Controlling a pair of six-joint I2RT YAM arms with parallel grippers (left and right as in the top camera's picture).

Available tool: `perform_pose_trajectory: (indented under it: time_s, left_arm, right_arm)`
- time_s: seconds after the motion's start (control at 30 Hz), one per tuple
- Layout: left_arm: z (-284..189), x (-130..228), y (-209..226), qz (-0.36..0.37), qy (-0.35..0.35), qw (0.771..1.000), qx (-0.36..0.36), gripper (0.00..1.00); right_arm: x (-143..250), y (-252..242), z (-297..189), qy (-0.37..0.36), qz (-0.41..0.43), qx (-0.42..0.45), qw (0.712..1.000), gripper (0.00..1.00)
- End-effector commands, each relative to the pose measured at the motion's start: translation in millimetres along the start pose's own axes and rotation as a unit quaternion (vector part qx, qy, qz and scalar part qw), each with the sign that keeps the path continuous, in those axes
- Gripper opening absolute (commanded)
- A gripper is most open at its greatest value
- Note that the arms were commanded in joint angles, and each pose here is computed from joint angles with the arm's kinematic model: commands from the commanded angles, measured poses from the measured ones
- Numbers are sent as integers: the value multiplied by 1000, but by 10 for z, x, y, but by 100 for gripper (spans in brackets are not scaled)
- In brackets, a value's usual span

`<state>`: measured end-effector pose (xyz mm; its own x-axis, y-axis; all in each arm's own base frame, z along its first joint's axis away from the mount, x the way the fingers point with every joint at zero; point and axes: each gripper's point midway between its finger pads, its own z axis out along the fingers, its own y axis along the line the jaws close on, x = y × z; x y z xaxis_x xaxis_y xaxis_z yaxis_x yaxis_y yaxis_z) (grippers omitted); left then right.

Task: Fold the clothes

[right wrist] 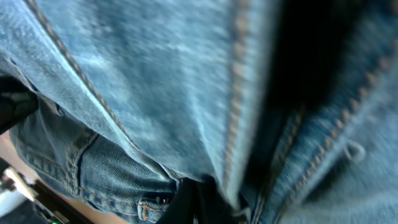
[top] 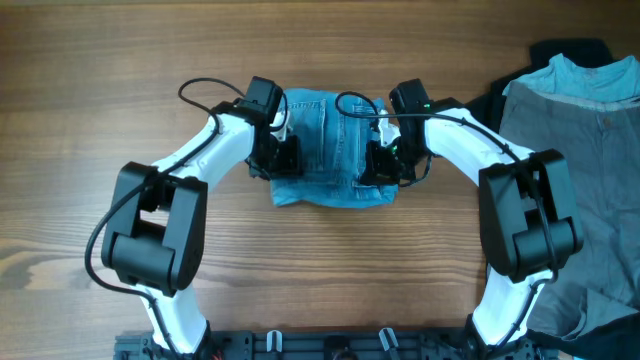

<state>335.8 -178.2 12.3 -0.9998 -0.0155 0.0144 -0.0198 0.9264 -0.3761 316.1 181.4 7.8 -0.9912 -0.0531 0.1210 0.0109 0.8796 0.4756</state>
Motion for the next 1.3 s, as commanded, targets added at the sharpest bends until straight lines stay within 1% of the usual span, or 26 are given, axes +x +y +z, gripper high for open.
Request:
perform_pose_trajectory:
  time_s: [0.0, 0.07, 0.1, 0.13, 0.17, 0.2, 0.23, 0.3, 0.4, 0.47, 0.5, 0.6, 0.67, 0.7, 0.77, 0.8, 0.9, 1.0, 1.07, 1.1, 1.13, 1.17, 1.2, 1.23, 1.27]
  left_arm:
    - [-226, -37, 31, -15, 16, 1000, -17, 21]
    - [-527, -266, -120, 2, -19, 1000, -6, 20]
    - [-696, -424, -229, 13, -48, 999, 4, 18]
    - [-819, -560, -323, 24, -75, 997, 13, 19]
    - [-905, -691, -404, 35, -102, 994, 22, 20]
    - [-938, -787, -450, 45, -122, 991, 29, 19]
    - [-956, -878, -486, 62, -141, 988, 33, 12]
    - [-881, -1004, -425, 63, -158, 985, 18, 6]
    - [-671, -1066, -235, 51, -150, 987, -19, 4]
    - [-512, -1063, -141, 45, -135, 989, -32, 4]
    - [-382, -1048, -83, 40, -121, 991, -36, 4]
    - [-91, -990, 56, 25, -87, 995, -47, 4]
    - [92, -946, 144, 7, -67, 996, -53, 9]
    - [151, -928, 175, 5, -60, 997, -56, 11]
    - [183, -916, 192, 4, -56, 997, -57, 17]
    - [178, -920, 188, 4, -57, 997, -57, 17]
    - [49, -940, 155, 3, -60, 997, -56, 23]
    - [-373, -921, 53, -5, -57, 997, -56, 27]
    - [-714, -771, -117, -8, -39, 998, -39, 30]
    - [-868, -645, -259, -8, -27, 1000, -13, 32]
    - [-995, -508, -328, -8, -16, 1000, -6, 35]
    - [-1053, -429, -339, -9, -9, 1000, -9, 34]
    - [-1090, -354, -342, -11, 0, 1000, -12, 32]
    - [-1108, -274, -337, -14, 12, 1000, -16, 24]
    - [-1104, -154, -327, -15, 34, 999, -24, 7]
  right_arm:
    - [11, -283, -250, -24, -54, 111, 992, 4]
    - [-143, 23, -705, -96, -115, 98, 984, 5]
    - [-242, 225, -1021, -155, -139, 88, 974, 8]
    - [-322, 385, -1263, -207, -156, 78, 963, 18]
    - [-387, 521, -1465, -250, -172, 68, 950, 22]
    - [-435, 618, -1608, -281, -179, 60, 941, 22]
    - [-495, 704, -1735, -310, -178, 50, 932, 22]
    - [-588, 767, -1803, -335, -167, 37, 926, 20]
    - [-719, 709, -1641, -327, -150, 34, 932, 20]
    - [-810, 604, -1418, -307, -130, 37, 942, 14]
    - [-865, 508, -1232, -288, -124, 43, 949, 11]
    - [-958, 240, -682, -232, -100, 53, 966, 6]
    - [-934, 2, -213, -177, -78, 57, 979, 4]
    - [-906, -87, -54, -158, -66, 59, 984, 4]
    - [-823, -257, 176, -123, -44, 68, 989, 4]
    - [-773, -308, 219, -110, -37, 72, 991, 4]
    - [-676, -292, 124, -98, -34, 76, 992, 4]
    - [-604, -84, -276, -120, -66, 72, 988, 4]
    - [-549, 117, -657, -156, -86, 66, 982, 4]
    - [-502, 244, -902, -181, -99, 60, 977, 4]
    - [-451, 365, -1129, -206, -109, 53, 971, 4]
    - [-418, 438, -1268, -223, -117, 49, 967, 5]
    - [-392, 486, -1365, -234, -122, 46, 963, 6]
    - [-349, 552, -1499, -250, -129, 42, 959, 7]
    - [-304, 604, -1609, -263, -135, 38, 955, 9]
